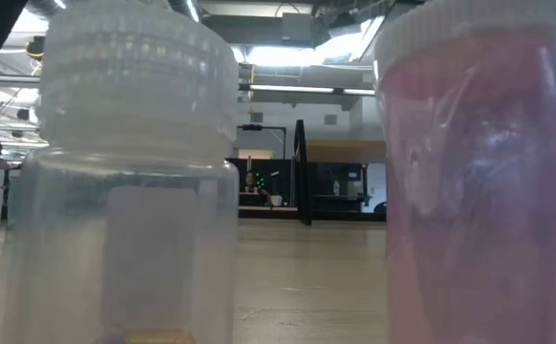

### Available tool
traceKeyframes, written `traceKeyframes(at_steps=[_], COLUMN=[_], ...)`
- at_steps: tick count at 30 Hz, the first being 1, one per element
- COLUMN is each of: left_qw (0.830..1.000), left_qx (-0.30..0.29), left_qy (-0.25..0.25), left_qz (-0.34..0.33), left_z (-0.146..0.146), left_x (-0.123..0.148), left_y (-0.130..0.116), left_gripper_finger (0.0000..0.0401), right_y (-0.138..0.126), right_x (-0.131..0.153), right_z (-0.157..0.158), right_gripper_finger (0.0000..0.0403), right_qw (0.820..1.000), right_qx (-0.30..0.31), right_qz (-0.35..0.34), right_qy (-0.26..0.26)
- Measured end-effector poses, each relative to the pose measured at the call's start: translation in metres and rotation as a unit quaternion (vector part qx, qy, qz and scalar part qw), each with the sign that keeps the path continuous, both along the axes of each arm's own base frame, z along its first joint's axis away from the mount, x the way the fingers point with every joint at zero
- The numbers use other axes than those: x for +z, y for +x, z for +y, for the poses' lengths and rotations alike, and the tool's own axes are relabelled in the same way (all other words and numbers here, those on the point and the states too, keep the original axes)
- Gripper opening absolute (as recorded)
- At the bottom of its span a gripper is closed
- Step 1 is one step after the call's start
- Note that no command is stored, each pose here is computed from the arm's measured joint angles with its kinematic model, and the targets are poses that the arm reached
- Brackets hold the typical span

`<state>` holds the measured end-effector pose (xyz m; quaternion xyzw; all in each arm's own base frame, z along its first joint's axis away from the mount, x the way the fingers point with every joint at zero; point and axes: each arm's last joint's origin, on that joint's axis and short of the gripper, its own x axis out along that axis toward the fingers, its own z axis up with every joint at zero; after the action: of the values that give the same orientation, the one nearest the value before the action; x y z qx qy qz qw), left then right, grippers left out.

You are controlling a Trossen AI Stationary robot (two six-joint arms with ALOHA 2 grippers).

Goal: Pick and place medicine bottles onto shelf by color
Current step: Move the top pink pill bottle to the center of the table

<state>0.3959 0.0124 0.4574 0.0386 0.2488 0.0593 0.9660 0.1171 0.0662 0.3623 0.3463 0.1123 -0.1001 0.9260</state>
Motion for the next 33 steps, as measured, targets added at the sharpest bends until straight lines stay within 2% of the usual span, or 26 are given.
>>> traceKeyframes(at_steps=[5,11,18,22,28,33], left_qw=[1.0,1.0,1.0,1.0,1.0,1.0], left_qx=[0.005,0.012,0.012,0.012,0.012,0.01], left_qy=[0.002,0.006,0.006,0.006,0.006,0.006], left_qz=[-0.014,-0.015,-0.014,-0.014,-0.007,-0.006], left_z=[0.0,0.0,0.0,0.0,0.0,-0.001], left_x=[0.011,0.013,0.013,0.012,0.011,0.011], left_y=[-0.011,-0.013,-0.013,-0.013,-0.014,-0.014], left_gripper_finger=[0.0151,0.0151,0.0151,0.0151,0.0151,0.0151], right_y=[-0.006,0.002,0.015,0.023,0.033,0.036], right_x=[-0.002,-0.017,-0.038,-0.042,-0.044,-0.048], right_z=[-0.023,-0.035,-0.047,-0.052,-0.052,-0.056], right_gripper_finger=[0.0165,0.0165,0.0165,0.0165,0.0165,0.0165], right_qw=[0.989,0.967,0.918,0.913,0.916,0.894], right_qx=[-0.113,-0.168,-0.222,-0.22,-0.223,-0.267], right_qz=[0.073,0.166,0.295,0.323,0.317,0.325], right_qy=[0.055,0.098,0.148,0.115,0.105,0.152])
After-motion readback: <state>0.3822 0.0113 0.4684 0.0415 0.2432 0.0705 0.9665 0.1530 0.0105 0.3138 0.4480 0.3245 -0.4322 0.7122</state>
